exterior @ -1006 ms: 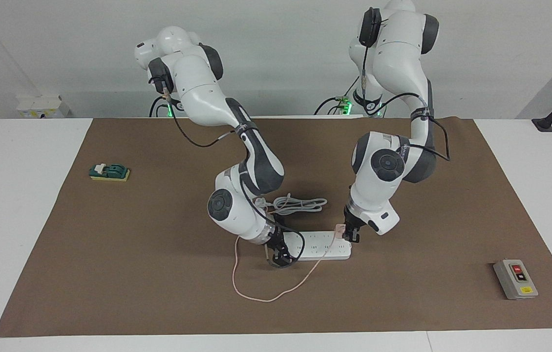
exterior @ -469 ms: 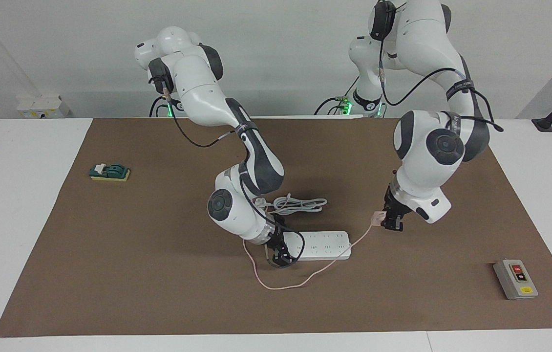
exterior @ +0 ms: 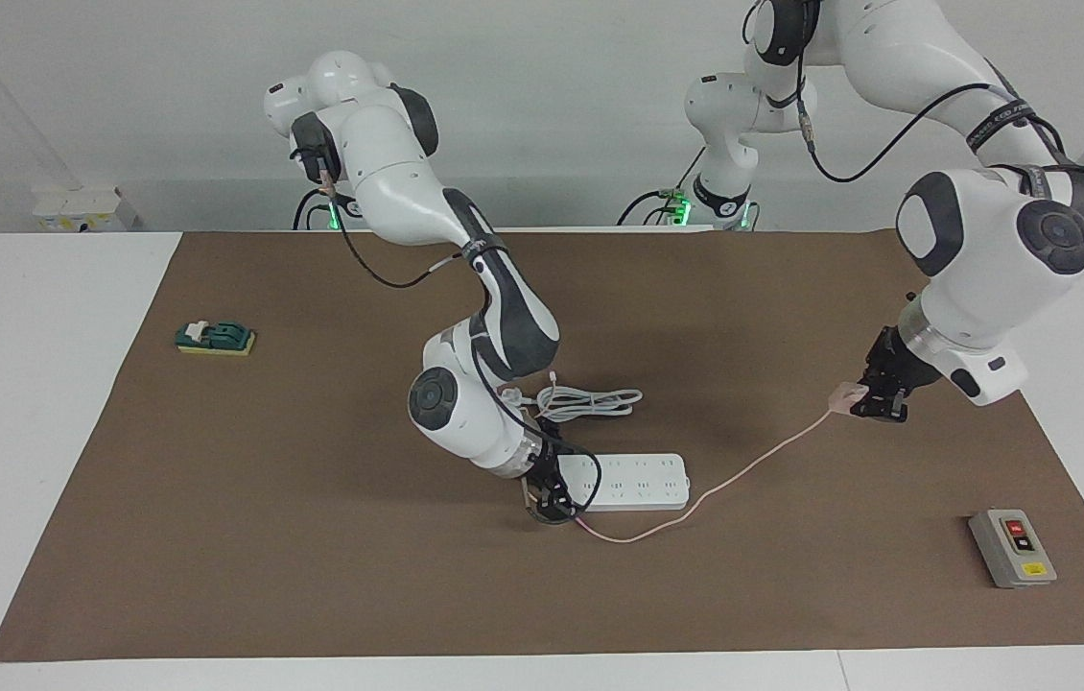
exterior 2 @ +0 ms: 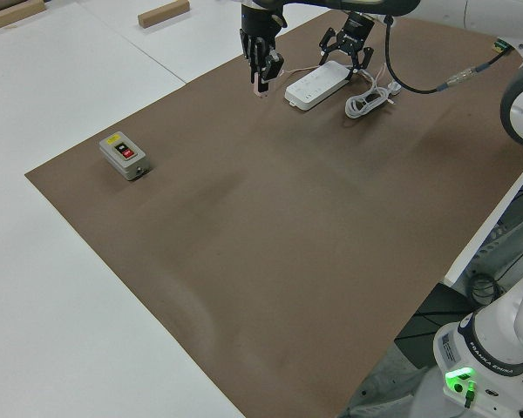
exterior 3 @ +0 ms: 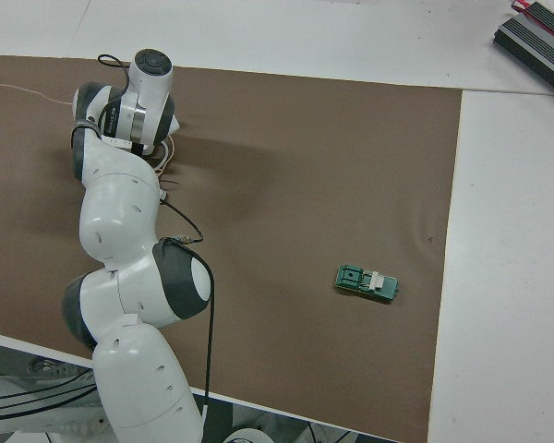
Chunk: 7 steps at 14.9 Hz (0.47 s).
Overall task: Unplug charger and place it aside
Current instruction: 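Pull the charger out of the strip with the left gripper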
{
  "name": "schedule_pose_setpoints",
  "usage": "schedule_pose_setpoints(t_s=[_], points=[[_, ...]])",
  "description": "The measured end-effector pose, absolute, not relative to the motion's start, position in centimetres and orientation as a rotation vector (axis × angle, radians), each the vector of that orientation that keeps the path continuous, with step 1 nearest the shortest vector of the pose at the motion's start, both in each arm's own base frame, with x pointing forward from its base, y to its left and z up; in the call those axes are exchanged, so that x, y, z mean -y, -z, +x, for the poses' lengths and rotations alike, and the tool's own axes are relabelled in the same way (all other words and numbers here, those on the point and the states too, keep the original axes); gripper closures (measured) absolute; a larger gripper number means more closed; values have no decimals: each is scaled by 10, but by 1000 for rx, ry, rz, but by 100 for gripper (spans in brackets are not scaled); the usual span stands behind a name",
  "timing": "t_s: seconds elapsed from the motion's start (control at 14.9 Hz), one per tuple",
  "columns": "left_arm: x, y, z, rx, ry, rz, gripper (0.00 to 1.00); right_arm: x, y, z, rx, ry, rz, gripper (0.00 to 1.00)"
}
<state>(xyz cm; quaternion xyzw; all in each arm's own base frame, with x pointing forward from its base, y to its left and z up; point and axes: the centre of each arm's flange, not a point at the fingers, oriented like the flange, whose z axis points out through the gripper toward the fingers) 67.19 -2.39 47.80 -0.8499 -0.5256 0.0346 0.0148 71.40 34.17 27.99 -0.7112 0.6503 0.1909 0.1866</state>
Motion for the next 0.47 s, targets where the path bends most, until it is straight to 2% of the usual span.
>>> schedule_pose_setpoints(t_s=[0.27,0.47], points=[[-40,-474,670,1544,-122,-2707,68,-336,-320,716,-1800,-545,-2013,0],[-61,-455,666,1509,-105,-2737,68,-318,-359,716,-1790,-565,-2023,0]])
